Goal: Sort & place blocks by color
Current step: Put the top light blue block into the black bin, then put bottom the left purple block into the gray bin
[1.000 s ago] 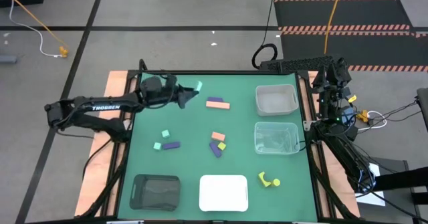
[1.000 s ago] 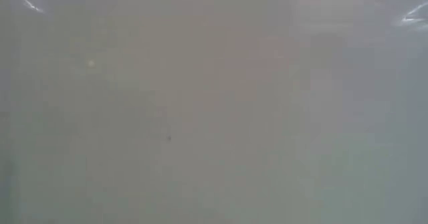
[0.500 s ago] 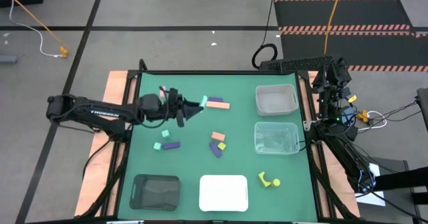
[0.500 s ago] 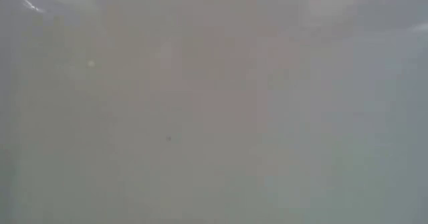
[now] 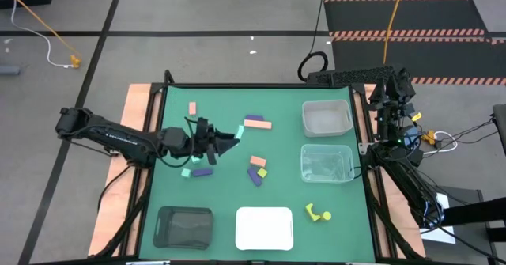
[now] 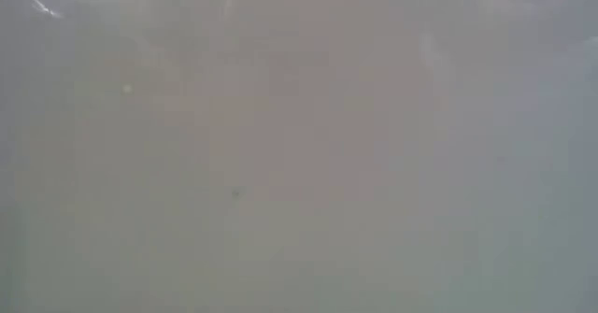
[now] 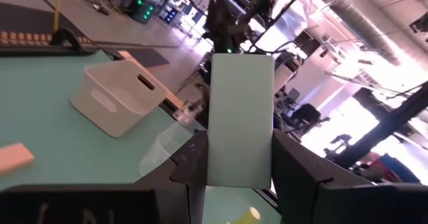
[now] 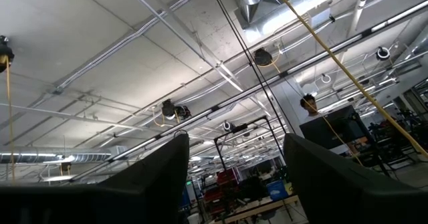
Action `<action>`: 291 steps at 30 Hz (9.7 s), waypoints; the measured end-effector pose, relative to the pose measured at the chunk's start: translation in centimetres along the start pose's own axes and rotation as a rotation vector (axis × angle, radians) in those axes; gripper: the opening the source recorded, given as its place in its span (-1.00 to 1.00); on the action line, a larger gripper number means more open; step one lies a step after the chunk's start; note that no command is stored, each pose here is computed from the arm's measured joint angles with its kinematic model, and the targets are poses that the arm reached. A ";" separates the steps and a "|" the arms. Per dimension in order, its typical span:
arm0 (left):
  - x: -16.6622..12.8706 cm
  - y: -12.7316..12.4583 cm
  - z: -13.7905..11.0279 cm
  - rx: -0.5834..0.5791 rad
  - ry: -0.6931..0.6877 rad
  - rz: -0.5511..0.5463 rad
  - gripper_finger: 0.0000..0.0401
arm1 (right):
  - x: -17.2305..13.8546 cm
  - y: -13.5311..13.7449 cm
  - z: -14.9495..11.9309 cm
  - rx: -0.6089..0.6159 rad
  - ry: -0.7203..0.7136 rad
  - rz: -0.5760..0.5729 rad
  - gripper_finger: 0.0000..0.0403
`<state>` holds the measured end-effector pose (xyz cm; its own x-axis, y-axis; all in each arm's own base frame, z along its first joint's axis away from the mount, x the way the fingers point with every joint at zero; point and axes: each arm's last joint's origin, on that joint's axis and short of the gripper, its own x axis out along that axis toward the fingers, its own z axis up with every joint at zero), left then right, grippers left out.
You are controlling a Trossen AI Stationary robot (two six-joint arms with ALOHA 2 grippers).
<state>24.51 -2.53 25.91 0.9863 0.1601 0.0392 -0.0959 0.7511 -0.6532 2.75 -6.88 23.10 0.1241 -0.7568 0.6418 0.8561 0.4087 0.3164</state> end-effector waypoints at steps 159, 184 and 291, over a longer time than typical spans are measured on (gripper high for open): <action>-4.0 3.4 -8.4 0.665 1.146 0.401 0.16 | 3.0 14.9 -5.8 0.713 1.165 0.764 0.17; -5.0 6.9 -10.2 0.653 1.280 0.402 -0.55 | 2.8 14.6 -6.4 0.616 1.161 0.678 0.17; 10.1 1.0 3.5 0.570 0.031 -0.008 -0.69 | 1.9 24.9 -9.6 0.484 0.745 0.960 -0.63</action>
<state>33.85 2.08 28.30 0.9899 0.1408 0.0143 -0.1374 0.9804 -0.1411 29.14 -3.00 25.46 0.9602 -0.0981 0.2617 0.0249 0.9627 0.2696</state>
